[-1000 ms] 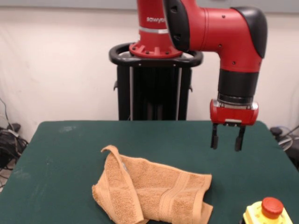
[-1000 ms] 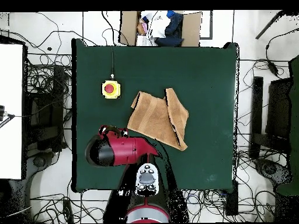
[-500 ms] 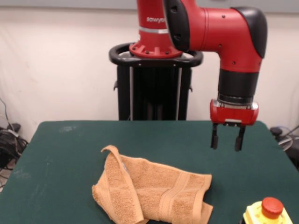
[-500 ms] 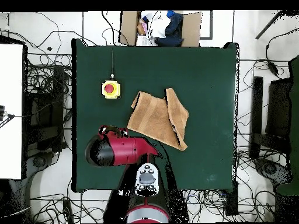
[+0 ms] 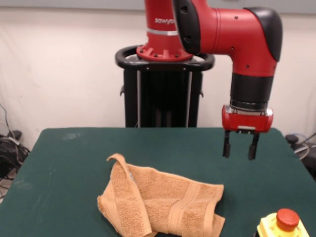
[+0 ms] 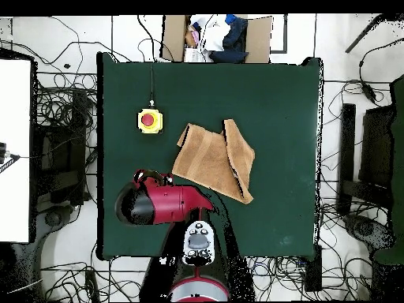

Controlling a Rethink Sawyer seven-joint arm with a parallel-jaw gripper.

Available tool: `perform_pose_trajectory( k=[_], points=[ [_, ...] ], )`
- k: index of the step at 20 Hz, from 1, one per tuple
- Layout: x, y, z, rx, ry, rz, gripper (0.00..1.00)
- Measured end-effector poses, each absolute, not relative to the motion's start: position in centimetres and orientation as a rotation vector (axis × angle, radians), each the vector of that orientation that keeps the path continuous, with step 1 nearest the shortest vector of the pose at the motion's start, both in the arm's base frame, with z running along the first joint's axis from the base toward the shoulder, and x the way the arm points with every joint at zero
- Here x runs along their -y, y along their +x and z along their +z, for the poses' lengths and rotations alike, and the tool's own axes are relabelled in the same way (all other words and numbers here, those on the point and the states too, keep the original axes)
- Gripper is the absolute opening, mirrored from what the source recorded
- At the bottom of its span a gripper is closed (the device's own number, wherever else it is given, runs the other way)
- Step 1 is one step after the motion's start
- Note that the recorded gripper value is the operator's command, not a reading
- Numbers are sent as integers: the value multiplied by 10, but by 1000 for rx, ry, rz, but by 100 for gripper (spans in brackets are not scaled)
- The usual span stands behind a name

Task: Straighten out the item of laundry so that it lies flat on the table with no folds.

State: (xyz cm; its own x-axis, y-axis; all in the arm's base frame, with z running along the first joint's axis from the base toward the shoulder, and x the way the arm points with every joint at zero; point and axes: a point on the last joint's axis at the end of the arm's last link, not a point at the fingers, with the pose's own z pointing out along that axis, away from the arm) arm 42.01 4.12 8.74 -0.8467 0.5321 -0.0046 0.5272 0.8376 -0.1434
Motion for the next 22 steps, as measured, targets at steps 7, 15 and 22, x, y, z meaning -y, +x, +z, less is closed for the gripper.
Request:
perform_pose_trajectory(
  k=[7,15,22],
  points=[
    [-68,461,125,3030,-615,128,100],
    [-121,540,175,3174,-239,75,100],
    [-160,597,218,3234,42,-18,100]
  ],
)
